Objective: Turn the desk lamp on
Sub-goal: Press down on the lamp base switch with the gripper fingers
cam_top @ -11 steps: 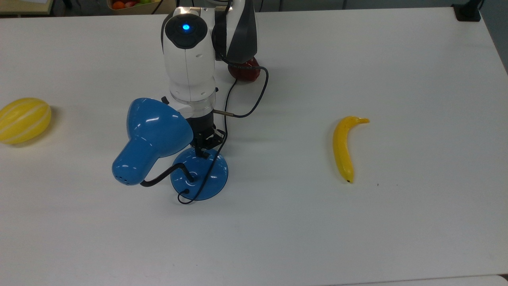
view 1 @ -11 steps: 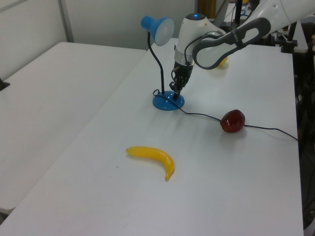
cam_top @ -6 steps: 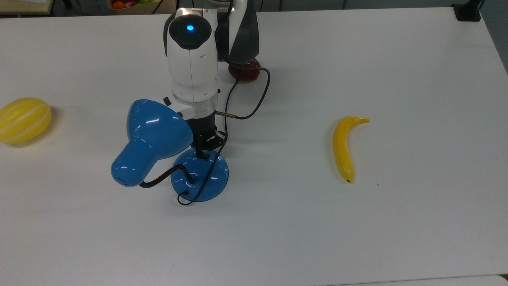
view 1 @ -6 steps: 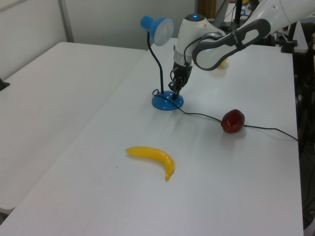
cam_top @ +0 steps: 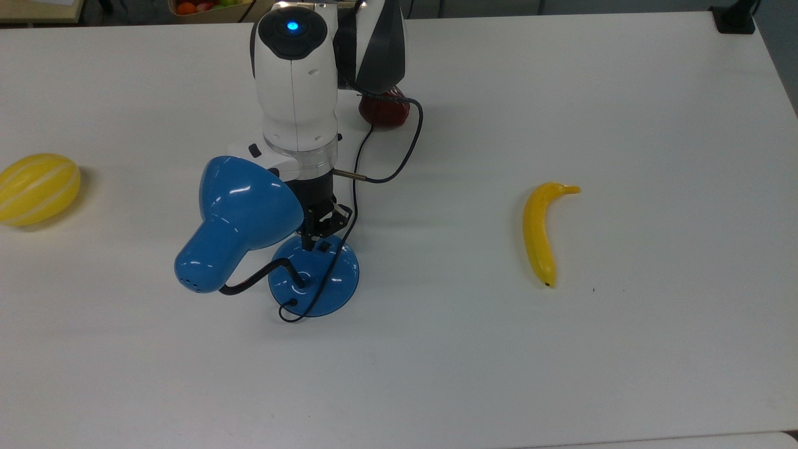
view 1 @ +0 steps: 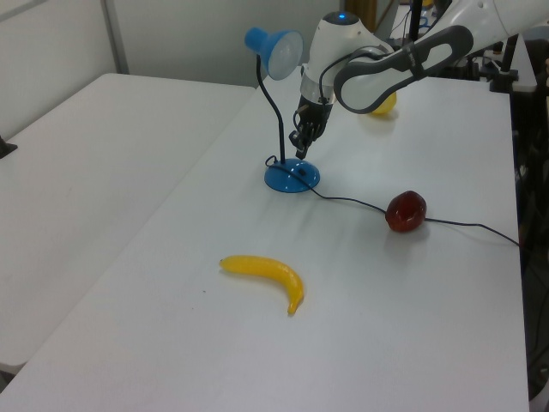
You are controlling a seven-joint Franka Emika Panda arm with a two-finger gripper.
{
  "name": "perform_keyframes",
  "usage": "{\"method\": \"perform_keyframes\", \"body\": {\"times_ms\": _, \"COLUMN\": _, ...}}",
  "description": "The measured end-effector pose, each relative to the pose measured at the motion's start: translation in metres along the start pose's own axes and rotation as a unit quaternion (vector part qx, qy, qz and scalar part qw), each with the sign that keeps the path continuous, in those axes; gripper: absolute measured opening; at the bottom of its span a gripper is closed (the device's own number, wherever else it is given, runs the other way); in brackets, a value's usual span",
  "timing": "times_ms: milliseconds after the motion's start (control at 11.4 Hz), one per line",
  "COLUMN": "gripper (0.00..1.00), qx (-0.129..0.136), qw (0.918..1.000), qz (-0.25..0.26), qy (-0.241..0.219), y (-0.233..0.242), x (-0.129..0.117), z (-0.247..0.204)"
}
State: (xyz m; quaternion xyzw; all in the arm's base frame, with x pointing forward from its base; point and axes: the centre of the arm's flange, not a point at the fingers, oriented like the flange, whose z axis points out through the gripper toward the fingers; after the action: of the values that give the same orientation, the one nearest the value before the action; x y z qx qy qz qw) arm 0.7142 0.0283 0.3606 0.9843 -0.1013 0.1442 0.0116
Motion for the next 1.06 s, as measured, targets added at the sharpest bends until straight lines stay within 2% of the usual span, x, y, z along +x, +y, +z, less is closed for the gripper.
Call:
{"method": "perform_keyframes", "body": {"times_ms": 793, "gripper": 0.01, "qx": -0.002, "qw": 0.9998, "qz": -0.011, "qy": -0.016, "y": -0.012, "x": -0.012, "z": 0.018}}
{"method": "perform_keyframes", "body": {"times_ms": 1057, "gripper": 0.01, "qx": -0.007, "qw": 0.9999, "qz": 0.0, "qy": -0.014, "y": -0.013, "x": -0.012, "z": 0.018}}
